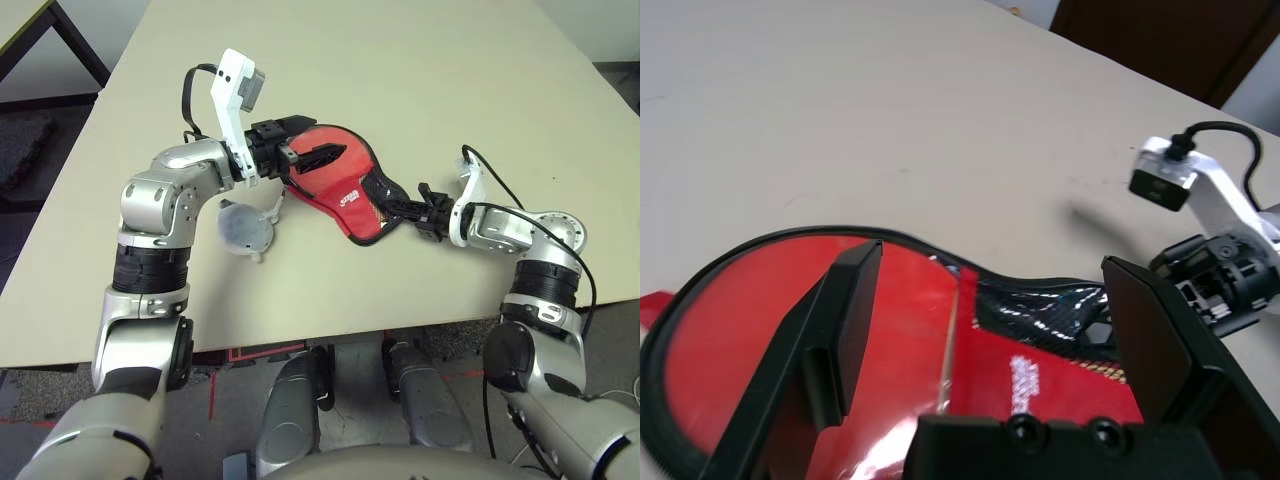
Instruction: Store the ping-pong paddle in its case and zip it.
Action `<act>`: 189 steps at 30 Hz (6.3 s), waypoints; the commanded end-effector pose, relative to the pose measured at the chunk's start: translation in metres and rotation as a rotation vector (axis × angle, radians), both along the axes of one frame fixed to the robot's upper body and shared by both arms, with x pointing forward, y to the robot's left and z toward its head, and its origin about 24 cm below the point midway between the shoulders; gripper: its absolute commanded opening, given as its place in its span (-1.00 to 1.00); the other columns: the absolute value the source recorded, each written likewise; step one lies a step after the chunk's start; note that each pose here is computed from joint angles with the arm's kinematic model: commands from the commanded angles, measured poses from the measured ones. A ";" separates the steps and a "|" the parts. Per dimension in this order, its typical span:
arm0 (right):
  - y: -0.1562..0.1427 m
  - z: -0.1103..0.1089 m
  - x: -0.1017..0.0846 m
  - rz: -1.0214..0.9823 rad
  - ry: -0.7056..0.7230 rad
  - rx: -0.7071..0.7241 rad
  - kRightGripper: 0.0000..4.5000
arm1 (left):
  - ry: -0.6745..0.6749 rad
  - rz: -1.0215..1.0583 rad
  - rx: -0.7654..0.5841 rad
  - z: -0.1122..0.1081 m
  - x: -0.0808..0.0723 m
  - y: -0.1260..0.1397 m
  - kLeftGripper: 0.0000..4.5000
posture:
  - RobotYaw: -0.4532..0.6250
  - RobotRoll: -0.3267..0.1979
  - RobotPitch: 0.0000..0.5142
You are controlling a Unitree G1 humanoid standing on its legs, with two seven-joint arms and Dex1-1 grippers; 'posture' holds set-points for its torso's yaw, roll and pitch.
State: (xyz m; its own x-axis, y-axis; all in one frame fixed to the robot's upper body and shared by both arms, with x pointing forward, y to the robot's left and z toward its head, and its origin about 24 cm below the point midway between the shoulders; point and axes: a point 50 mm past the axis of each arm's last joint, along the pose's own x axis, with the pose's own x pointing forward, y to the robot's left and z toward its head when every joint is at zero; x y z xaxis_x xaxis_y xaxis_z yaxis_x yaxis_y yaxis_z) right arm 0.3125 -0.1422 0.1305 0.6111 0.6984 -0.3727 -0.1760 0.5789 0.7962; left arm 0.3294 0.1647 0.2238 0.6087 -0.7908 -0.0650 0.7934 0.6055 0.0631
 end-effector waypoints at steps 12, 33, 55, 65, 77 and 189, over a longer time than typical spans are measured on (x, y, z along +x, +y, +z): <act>-0.050 0.004 -0.071 -0.168 -0.126 -0.169 -0.99 | 0.018 -0.010 0.002 -0.010 -0.002 -0.003 1.00 | -0.25 0.25 -0.03; -0.025 0.001 -0.181 -0.072 0.035 -0.173 -0.99 | 0.028 -0.039 0.009 -0.014 0.003 -0.008 1.00 | -0.38 0.25 0.04; -0.062 0.018 -0.162 0.170 -0.013 -0.396 0.61 | 0.027 -0.038 0.008 -0.015 0.004 -0.008 1.00 | -0.37 0.25 0.01; -0.078 0.097 -0.109 0.159 -0.342 -0.517 0.99 | 0.025 -0.050 0.006 -0.015 0.007 -0.012 1.00 | -0.42 0.25 -0.02; -0.016 0.058 -0.082 0.560 -0.572 -0.687 0.99 | 0.004 -0.070 0.020 -0.009 0.014 -0.014 1.00 | -0.37 0.25 -0.07; 0.032 0.013 -0.034 0.932 -0.660 -0.953 1.00 | -0.478 0.002 0.983 -0.012 0.088 -0.050 -0.93 | -0.31 0.25 0.01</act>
State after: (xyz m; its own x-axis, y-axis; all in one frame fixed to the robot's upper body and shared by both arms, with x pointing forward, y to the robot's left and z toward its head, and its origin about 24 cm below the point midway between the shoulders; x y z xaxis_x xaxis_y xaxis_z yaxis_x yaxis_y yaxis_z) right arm 0.2811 -0.1096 0.1636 0.3769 0.6141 -0.6934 -0.9248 0.2909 -0.2450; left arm 0.4164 0.1263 0.2060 0.7240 -0.5044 -0.4706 0.5987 0.1205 0.7919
